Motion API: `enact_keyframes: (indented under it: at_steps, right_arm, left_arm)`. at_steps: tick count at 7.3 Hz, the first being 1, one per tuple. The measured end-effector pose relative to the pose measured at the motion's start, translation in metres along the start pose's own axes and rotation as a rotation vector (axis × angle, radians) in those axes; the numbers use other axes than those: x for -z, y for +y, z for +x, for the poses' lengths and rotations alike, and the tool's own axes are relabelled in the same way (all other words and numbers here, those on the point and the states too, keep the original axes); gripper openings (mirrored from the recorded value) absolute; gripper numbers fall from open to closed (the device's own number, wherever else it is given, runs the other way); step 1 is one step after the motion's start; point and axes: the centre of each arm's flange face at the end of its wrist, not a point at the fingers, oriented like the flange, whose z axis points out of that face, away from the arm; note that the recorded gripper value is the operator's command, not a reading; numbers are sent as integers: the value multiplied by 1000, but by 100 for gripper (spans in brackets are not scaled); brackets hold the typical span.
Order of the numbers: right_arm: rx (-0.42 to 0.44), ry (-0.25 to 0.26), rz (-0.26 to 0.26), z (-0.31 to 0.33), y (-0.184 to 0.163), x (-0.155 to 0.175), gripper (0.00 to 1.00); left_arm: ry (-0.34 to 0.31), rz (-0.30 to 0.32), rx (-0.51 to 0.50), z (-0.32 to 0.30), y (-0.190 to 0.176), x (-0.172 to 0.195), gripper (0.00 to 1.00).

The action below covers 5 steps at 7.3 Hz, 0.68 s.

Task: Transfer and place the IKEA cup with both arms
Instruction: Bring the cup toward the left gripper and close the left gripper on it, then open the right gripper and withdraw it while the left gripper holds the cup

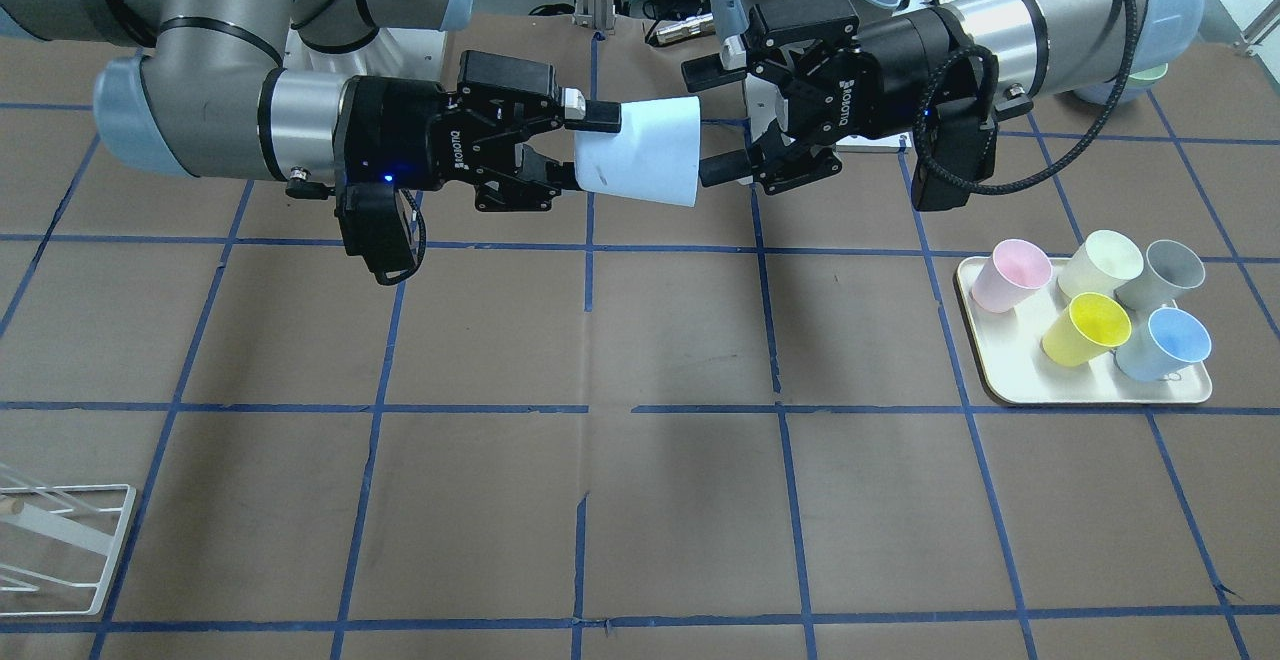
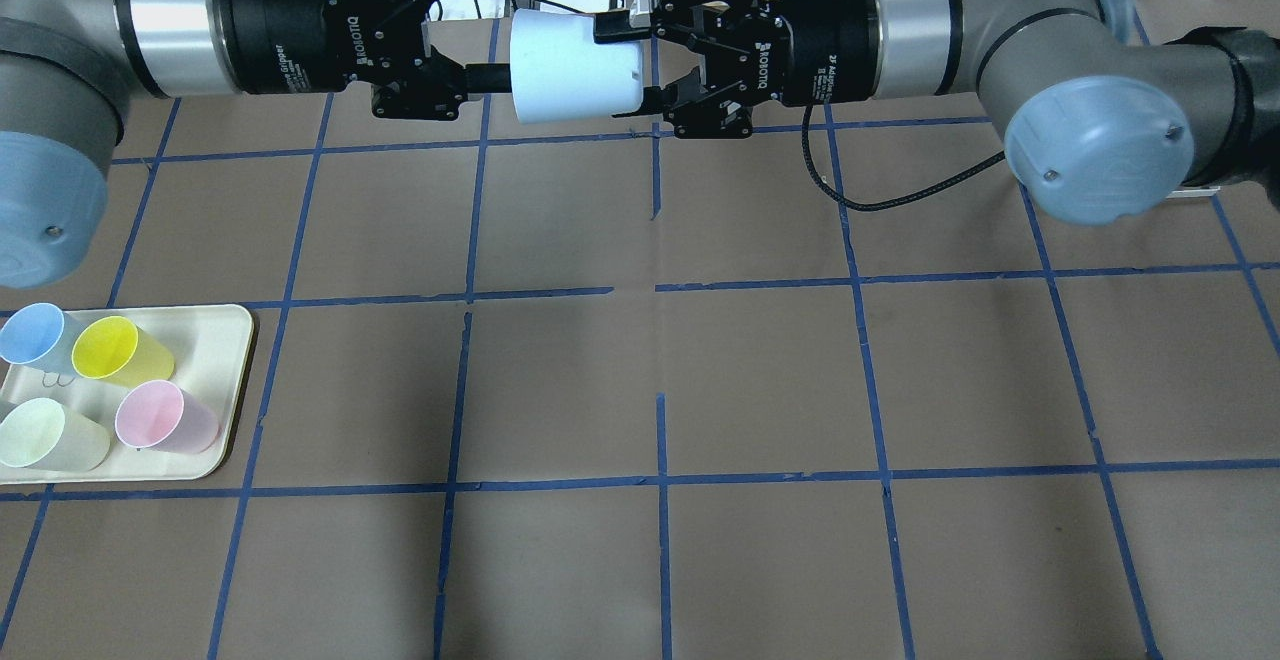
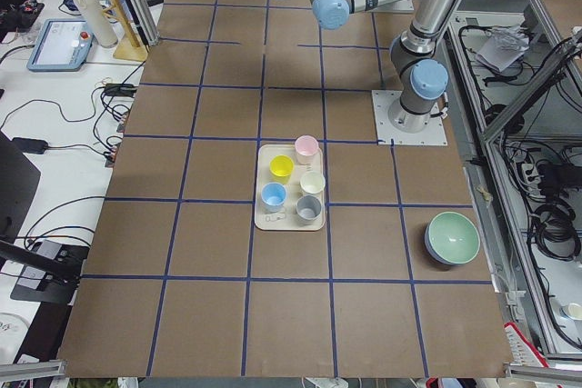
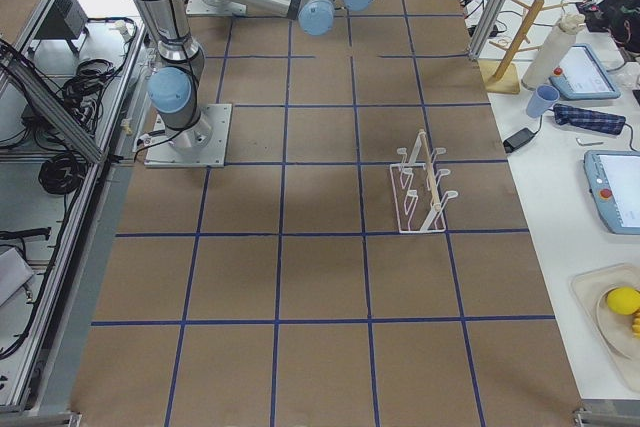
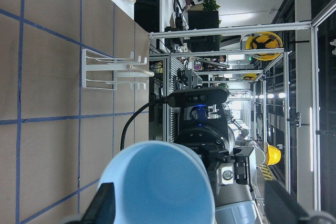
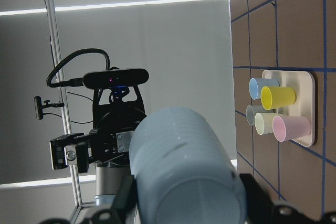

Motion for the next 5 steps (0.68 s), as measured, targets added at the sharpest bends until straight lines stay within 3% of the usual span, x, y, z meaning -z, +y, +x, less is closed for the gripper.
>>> enact_keyframes:
  at_steps: [1, 3, 5]
  right_arm:
    - [-9, 1, 0, -1, 1, 0, 4]
    - [-19, 2, -1, -1, 0, 0, 4]
    - [-22, 2, -1, -1, 1, 0, 5]
  left_arm:
    - [0, -5, -1, 2, 3, -3, 85]
    - [-1, -28, -7, 4, 10, -13, 44]
    - [-3, -31, -13, 2, 11, -15, 26]
